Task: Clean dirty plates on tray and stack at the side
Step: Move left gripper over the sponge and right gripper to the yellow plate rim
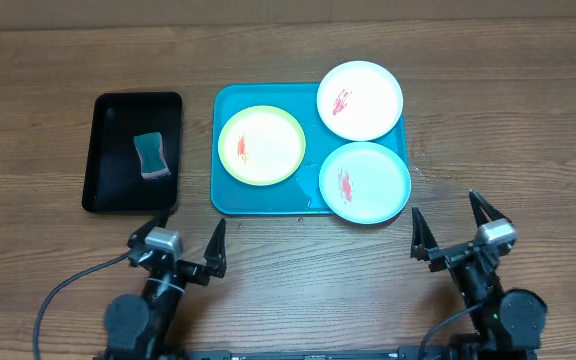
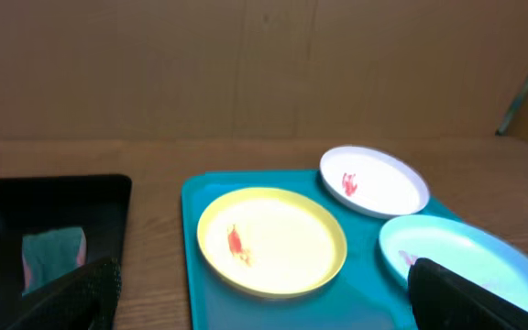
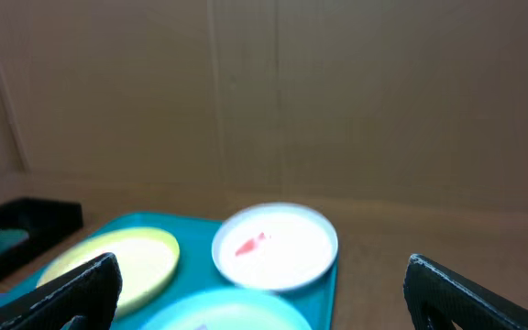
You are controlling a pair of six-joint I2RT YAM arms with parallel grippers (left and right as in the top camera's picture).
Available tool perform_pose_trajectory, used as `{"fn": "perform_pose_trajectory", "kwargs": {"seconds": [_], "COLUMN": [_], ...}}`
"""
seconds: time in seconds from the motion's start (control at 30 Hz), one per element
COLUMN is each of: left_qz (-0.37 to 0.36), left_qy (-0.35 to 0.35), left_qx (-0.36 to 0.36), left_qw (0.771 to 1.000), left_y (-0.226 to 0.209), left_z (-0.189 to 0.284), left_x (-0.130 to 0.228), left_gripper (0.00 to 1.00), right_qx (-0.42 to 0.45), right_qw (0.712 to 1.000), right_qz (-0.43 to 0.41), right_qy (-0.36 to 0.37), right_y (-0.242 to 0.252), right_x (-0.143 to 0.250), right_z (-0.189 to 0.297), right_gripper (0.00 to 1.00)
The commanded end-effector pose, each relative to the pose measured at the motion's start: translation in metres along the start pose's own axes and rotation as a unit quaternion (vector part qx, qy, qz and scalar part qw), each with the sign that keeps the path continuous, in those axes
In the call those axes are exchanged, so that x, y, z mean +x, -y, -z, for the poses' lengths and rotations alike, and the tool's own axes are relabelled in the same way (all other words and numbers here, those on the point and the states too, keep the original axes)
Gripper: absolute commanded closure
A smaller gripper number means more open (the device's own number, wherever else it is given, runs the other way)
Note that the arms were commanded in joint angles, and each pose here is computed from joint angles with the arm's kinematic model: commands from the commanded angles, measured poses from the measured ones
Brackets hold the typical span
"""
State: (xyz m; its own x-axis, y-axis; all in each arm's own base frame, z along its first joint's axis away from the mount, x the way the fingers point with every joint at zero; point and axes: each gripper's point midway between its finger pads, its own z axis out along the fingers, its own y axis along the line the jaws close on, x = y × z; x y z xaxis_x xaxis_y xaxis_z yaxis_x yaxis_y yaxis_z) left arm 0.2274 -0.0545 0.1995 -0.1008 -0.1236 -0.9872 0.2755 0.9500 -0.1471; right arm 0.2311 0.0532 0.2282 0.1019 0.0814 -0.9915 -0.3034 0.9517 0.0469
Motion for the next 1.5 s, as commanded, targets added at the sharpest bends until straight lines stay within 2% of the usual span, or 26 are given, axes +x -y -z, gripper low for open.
{"fn": "perform_pose_trajectory", "kwargs": {"seconds": [0.0,0.23,0.47,0.63,0.83,0.93,1.0,1.17,1.27,1.37,1.47], "left_qz": [0.004,-0.024,-0.025,-0.008,0.011,0.014,0.021,0.039,0.047,0.090,0.121], "left_qy": [0.022,-0.016,-0.119,-0.197,-0.258,-0.270,-0.282,-0.334,-0.360,-0.392,-0.414], "left_qx": [0.015,0.009,-0.003,-0.009,0.002,0.005,0.000,0.004,-0.004,-0.111,-0.222], "left_qw": [1.000,1.000,0.993,0.980,0.966,0.963,0.959,0.942,0.932,0.909,0.874], "left_y": [0.012,0.021,0.022,0.021,0.024,0.022,0.017,0.014,0.009,-0.019,-0.045], "left_z": [0.013,0.018,0.001,-0.019,-0.044,-0.059,-0.072,-0.085,-0.094,-0.094,-0.089], "left_x": [-0.044,-0.100,-0.143,-0.167,-0.187,-0.186,-0.178,-0.151,-0.135,-0.116,-0.097], "left_gripper": [0.00,0.00,0.00,0.00,0.00,0.00,0.00,0.00,0.04,0.06,0.11], "right_qx": [-0.016,-0.028,-0.052,-0.056,-0.056,-0.050,-0.065,-0.107,-0.072,-0.017,0.015], "right_qw": [0.999,1.000,0.997,0.982,0.934,0.913,0.893,0.855,0.837,0.827,0.825], "right_qz": [0.011,0.003,-0.024,-0.064,-0.128,-0.147,-0.196,-0.236,-0.241,-0.231,-0.221], "right_qy": [0.045,0.012,-0.057,-0.167,-0.328,-0.376,-0.401,-0.449,-0.486,-0.512,-0.520], "right_y": [-0.010,-0.017,-0.022,-0.019,-0.015,-0.009,-0.014,-0.026,-0.031,-0.037,-0.048], "right_x": [-0.046,-0.080,-0.121,-0.129,-0.117,-0.104,-0.088,-0.047,-0.016,0.011,0.026], "right_z": [0.007,0.004,-0.025,-0.055,-0.090,-0.108,-0.124,-0.146,-0.157,-0.166,-0.174], "right_gripper": [0.00,0.00,0.00,0.00,0.00,0.00,0.00,0.03,0.06,0.07,0.10]}}
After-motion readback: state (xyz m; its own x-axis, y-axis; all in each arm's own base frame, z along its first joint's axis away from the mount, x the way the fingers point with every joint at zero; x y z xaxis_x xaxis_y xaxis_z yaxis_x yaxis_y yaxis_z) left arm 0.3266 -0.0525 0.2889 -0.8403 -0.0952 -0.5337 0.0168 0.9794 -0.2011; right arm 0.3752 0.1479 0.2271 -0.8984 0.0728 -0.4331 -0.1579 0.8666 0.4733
